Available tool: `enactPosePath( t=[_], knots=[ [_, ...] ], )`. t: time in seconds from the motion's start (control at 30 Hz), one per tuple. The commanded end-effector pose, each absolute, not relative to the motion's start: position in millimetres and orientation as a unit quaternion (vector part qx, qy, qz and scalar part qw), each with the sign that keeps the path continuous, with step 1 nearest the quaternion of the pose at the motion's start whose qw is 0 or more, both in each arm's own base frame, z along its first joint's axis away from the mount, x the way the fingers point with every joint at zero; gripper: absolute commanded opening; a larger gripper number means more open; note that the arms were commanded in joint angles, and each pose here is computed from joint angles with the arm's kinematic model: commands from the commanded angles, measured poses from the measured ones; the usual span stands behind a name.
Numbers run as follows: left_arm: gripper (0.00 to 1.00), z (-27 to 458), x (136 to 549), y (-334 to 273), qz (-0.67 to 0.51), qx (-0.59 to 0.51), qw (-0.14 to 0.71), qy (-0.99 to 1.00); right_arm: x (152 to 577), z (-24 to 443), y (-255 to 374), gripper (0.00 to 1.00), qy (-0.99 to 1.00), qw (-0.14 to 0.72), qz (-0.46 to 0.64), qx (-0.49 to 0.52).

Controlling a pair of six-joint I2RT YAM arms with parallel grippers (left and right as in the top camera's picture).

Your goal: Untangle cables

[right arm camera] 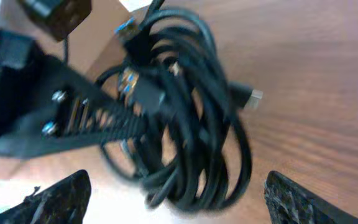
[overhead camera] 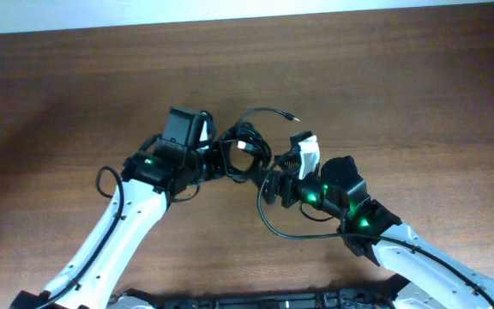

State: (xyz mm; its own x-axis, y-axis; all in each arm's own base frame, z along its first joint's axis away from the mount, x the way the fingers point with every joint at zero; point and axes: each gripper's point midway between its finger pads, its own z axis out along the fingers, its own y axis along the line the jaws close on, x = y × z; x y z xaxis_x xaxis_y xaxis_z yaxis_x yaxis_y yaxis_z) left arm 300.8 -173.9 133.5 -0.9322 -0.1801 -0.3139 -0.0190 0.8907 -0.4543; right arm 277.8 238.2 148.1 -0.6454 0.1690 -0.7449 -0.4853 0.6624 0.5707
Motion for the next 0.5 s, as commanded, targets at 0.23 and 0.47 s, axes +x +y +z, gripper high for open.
enactPosePath(
  t=[0.23, 0.47],
  knots=[
    [0.00, 133, 299, -186, -0.222, -0.037, 0.186, 0.957, 220, 160, 278, 0.04, 0.752, 0.329, 0.511, -0.256],
    [0.00, 152, 337, -181, -0.206, -0.050, 0.281, 0.936, 177, 188, 286, 0.04, 0.656, 0.303, 0.583, -0.372]
  ],
)
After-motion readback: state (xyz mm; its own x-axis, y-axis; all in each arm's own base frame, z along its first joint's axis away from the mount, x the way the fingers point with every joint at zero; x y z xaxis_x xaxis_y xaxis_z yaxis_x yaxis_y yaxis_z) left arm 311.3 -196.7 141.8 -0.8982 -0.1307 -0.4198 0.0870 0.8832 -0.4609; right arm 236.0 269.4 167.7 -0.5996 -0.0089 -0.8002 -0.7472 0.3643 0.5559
